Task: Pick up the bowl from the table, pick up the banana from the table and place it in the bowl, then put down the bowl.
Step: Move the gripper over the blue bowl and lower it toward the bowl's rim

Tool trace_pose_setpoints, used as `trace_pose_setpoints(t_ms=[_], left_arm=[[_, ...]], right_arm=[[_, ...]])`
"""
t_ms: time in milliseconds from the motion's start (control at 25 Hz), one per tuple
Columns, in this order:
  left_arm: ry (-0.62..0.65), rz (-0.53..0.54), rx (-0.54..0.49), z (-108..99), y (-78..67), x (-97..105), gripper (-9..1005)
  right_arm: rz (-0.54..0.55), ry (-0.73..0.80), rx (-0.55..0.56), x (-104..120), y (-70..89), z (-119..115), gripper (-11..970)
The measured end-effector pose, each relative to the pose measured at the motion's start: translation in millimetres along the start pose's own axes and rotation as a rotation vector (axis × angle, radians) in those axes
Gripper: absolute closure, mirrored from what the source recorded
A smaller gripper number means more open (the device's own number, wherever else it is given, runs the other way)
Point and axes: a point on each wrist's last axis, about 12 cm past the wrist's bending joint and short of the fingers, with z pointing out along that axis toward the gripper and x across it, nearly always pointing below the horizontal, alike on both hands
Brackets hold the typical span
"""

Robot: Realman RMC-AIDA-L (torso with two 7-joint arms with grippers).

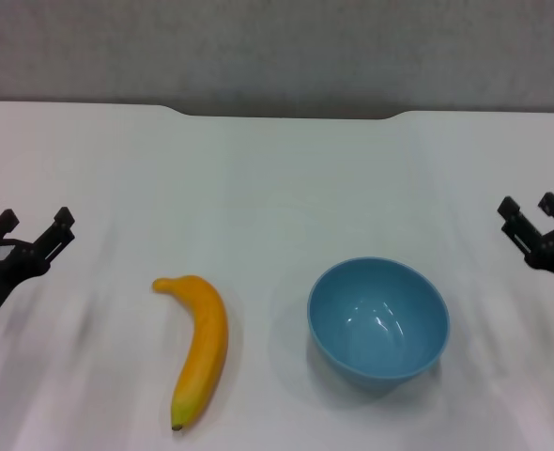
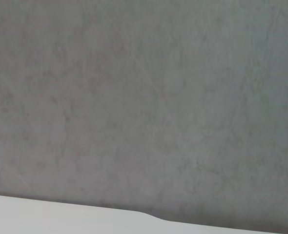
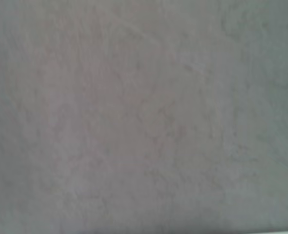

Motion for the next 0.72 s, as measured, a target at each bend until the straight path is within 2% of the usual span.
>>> trace_pose_setpoints(t_ms=[160,320,480,720], left_arm=[[0.003,0.005,0.005,1,-0.3,0,108],[0.003,0.011,0.009,2,-1.1,-1,108],[0.009,0.014,0.009,4,-1.7,-1,108],[0.014,0.015,0.008,5,-1.8,0,109]], right_arm=[[0.062,0.025,-0.042,-15,-13.5,13,351],[0.079,0.160,-0.106,-30,-26.7,26,360],[0.099,0.252,-0.133,-38,-28.8,35,369],[0.080,0.370,-0.175,-69,-31.4,47,388]])
